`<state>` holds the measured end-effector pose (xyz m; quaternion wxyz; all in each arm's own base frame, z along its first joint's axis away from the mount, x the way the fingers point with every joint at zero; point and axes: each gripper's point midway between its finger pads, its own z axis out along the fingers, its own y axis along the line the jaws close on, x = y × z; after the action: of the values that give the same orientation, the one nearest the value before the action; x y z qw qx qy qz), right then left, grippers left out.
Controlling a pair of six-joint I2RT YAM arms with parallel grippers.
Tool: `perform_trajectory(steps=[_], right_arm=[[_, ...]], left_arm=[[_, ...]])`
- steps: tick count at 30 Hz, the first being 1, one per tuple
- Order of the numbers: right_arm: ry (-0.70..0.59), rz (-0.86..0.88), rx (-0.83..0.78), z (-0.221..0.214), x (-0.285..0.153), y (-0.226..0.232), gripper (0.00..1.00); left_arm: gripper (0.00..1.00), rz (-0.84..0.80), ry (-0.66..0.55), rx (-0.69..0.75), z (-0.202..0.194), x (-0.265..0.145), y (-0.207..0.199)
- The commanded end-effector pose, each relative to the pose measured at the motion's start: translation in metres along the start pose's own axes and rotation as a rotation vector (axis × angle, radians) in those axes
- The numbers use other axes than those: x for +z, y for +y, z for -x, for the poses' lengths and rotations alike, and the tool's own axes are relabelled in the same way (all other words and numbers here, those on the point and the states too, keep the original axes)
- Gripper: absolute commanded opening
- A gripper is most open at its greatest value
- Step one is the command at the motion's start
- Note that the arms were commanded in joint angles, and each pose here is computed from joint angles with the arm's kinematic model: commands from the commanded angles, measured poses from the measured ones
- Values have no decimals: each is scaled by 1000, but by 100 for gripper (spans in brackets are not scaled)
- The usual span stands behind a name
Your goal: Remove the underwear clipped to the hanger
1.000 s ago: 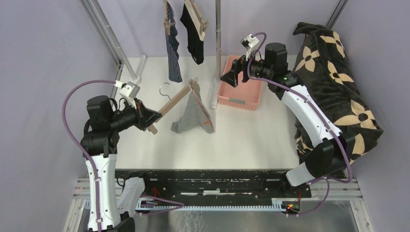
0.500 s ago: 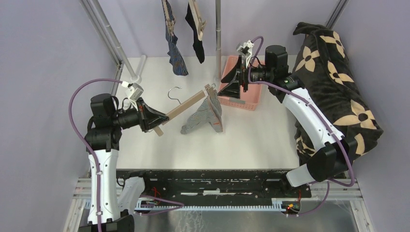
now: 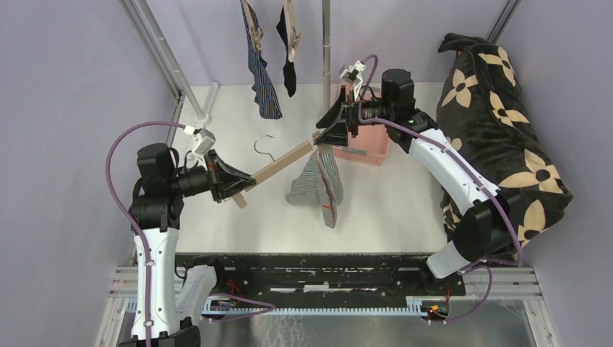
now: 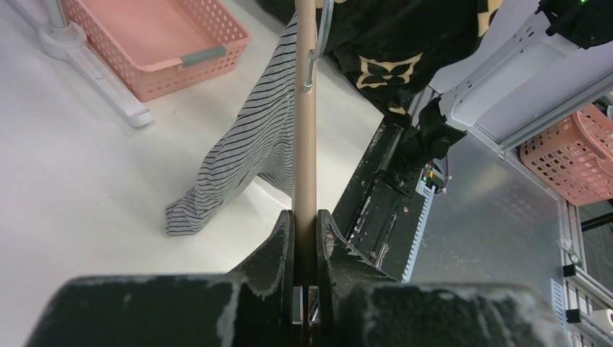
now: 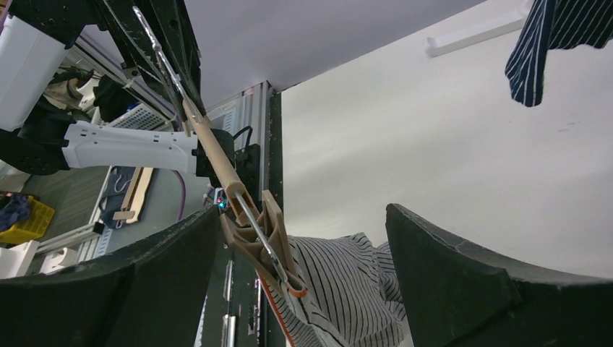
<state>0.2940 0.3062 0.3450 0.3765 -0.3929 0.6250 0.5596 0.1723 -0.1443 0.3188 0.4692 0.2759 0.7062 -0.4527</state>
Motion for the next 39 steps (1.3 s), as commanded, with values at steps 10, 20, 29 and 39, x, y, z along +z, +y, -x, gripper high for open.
perform_trajectory(steps=[10, 20, 29, 39], right_arm=[[0, 54, -79, 13, 11, 16, 1], [0, -59, -109, 16, 1, 15, 72], [85, -422, -152, -13, -29, -28, 73], [592, -549, -35, -184, -10, -40, 74]], left_arm=[[3, -15, -26, 11, 12, 3, 1], [3, 203, -90, 49, 39, -4, 27], [3, 667, -134, 25, 74, -49, 71], [3, 1054, -203, -1, 89, -111, 84]])
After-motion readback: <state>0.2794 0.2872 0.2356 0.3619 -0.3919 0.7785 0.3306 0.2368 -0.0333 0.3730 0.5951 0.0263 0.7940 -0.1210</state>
